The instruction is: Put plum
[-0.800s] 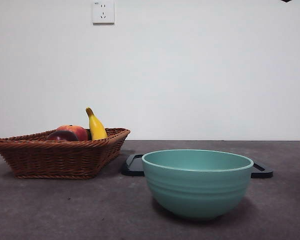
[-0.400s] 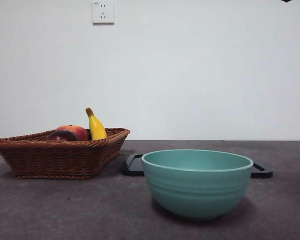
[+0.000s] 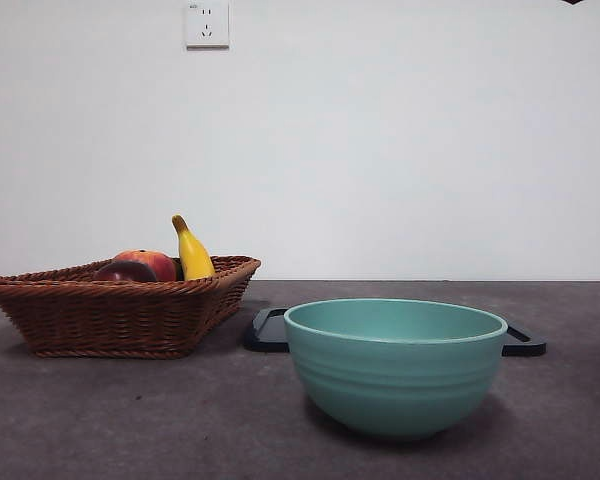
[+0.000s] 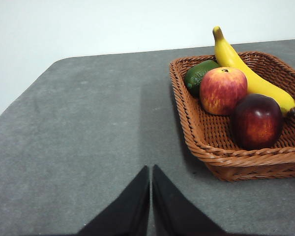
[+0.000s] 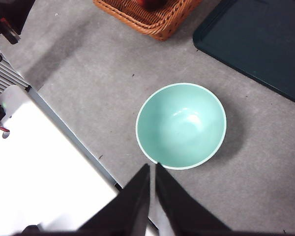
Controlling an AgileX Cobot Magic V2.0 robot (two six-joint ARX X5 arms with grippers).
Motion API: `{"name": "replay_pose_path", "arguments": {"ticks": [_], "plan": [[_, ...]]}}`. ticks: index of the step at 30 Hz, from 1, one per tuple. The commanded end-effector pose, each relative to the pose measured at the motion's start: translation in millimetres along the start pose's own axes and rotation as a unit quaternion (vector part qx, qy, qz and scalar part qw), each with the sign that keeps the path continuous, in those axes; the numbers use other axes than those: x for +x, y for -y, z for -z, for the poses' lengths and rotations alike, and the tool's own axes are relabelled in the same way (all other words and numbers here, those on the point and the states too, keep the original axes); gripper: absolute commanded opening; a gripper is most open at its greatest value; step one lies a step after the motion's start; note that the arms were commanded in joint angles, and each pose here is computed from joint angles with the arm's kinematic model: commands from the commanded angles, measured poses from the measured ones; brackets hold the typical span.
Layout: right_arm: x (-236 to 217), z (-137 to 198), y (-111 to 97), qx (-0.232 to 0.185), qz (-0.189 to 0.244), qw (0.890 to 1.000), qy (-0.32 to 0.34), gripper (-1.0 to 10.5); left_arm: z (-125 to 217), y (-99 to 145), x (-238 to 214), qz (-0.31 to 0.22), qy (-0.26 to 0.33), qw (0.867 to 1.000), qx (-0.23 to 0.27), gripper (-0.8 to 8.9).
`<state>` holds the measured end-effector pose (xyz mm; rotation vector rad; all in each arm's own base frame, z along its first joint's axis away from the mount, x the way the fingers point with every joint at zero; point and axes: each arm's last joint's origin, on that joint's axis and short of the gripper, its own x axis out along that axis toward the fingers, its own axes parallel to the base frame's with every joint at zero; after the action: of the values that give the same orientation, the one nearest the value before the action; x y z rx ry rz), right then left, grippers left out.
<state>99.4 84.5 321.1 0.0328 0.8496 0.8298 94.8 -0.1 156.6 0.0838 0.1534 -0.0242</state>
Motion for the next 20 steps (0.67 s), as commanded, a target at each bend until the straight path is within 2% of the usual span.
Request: {"name": "replay_pose_path", "arguments": {"ticks": [1,19,20], "plan": [[-2.0,-4.0,-2.7,-0.01,-0.005,1.0,0.008,0.1,7.4,0.3,1.9,-0.001,-0.013,1.0,-0.006,0.07],[-2.1,-3.9,-2.8,-0.011,-0.005,1.0,0.008,0.1,7.4,0.3,1.9,-0.001,-0.013,1.0,-0.006,0.07],[-2.3,-4.2,-2.8,-0.023,-0.003,1.0,0.01,0.1,7.4,0.3,1.9,-0.001,-0.013,1.0,-0.006,0.07]]}}
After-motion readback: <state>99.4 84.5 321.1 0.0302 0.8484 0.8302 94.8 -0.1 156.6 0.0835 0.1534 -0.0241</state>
